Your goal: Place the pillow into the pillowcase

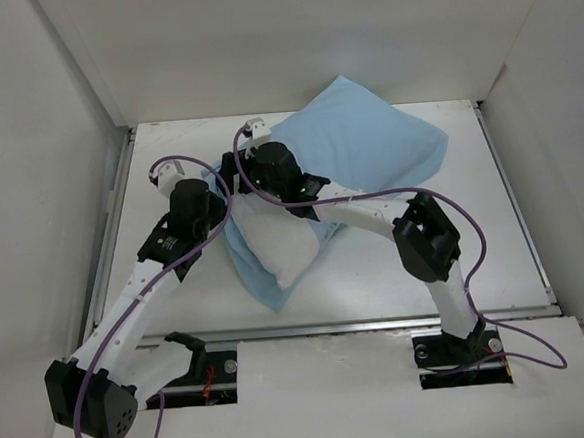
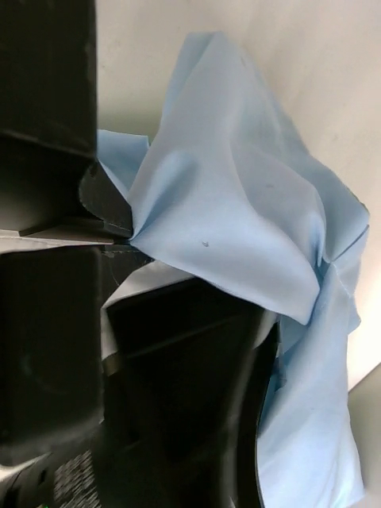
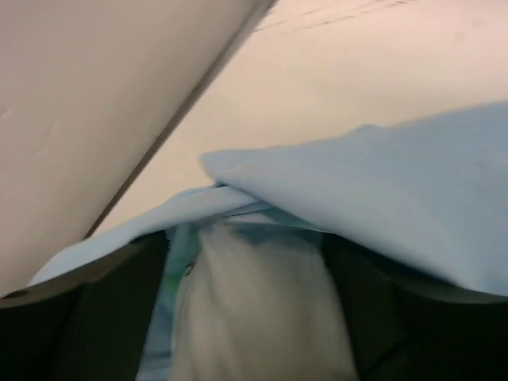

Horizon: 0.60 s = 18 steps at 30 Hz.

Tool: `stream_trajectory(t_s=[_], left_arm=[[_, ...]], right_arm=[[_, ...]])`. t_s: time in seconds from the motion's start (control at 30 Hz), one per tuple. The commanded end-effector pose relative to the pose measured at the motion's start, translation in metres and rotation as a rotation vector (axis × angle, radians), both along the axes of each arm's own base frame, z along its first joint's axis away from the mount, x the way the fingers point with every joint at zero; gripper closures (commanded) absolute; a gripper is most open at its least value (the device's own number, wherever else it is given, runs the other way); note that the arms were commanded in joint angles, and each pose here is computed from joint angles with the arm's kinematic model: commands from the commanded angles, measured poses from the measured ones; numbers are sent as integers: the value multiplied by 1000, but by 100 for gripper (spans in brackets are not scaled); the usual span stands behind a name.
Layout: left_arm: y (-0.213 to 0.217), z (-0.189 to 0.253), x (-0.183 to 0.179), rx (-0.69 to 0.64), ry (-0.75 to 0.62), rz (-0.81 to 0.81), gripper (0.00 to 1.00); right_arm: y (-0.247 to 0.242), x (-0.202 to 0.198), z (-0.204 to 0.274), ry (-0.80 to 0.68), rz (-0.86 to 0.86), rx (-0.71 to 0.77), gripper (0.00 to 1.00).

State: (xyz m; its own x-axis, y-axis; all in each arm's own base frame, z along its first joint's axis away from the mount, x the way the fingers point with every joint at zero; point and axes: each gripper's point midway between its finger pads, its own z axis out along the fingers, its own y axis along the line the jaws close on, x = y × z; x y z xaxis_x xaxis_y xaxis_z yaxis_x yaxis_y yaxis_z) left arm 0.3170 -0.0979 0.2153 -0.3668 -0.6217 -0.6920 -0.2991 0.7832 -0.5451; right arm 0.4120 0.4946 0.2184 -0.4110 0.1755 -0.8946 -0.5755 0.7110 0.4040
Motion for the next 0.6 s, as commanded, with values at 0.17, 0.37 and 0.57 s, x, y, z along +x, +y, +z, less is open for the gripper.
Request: stream_trajectory(t_s=[0.17, 0.37, 0.57], left_arm=[[13, 25, 20, 1, -104, 107, 100], [13, 23, 22, 10, -102, 103, 100], [4, 27, 24, -8, -113, 58, 100]], right_arm=[[-33, -69, 122, -367, 397, -92, 0], [-88, -92, 122, -418, 388, -313, 0], [-51, -127, 59, -272, 651, -331, 0]])
